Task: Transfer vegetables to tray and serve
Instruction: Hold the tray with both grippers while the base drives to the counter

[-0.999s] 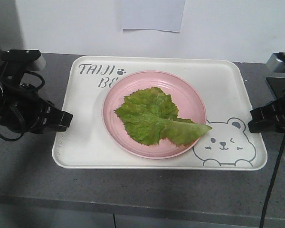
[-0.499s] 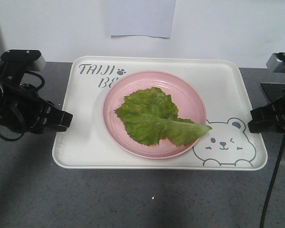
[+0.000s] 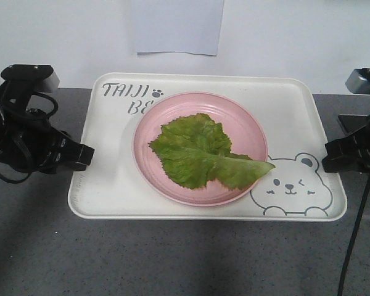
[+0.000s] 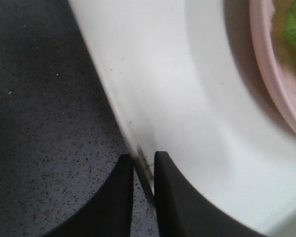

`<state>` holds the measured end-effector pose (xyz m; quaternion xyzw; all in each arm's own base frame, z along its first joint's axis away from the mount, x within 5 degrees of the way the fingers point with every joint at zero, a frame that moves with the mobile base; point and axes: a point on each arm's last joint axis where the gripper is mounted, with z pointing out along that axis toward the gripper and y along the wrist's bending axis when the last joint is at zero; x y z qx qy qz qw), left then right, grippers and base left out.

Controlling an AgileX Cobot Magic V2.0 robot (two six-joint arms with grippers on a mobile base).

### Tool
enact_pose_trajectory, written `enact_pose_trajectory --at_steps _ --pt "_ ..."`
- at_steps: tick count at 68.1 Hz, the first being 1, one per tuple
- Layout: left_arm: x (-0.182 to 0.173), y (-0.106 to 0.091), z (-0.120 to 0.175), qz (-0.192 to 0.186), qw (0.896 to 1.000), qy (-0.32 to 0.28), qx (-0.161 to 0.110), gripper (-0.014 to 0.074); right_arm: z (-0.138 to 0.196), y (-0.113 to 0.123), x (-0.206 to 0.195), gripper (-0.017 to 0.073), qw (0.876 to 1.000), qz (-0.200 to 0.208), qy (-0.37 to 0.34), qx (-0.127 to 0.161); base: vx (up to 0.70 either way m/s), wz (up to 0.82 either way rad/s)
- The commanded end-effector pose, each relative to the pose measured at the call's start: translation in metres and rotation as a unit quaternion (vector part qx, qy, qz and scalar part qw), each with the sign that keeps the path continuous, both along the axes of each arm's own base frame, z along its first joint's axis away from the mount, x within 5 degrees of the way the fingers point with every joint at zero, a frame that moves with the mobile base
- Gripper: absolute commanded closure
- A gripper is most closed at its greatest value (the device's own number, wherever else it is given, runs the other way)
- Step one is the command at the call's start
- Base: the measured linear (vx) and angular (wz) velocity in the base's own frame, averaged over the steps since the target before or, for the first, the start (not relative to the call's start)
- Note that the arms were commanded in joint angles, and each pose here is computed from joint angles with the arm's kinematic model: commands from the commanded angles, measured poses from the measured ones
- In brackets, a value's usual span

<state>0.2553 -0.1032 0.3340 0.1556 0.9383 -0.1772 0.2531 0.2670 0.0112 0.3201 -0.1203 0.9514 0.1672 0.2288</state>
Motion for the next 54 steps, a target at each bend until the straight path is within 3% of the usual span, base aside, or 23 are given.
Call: enact_pose_trajectory --at_steps 1,54 --pt "-0.0037 -0.006 0.0234 -0.006 0.998 -0.052 -0.042 0.06 0.0201 0.0083 -0.0051 0.0564 0.998 0.023 -0.042 0.027 0.06 -0.03" --pt "-0.0037 -0.006 0.0234 -0.006 0.998 -0.052 -0.042 0.06 0.0201 0.0083 -0.0051 0.0564 0.998 0.023 -0.042 0.027 0.01 -0.01"
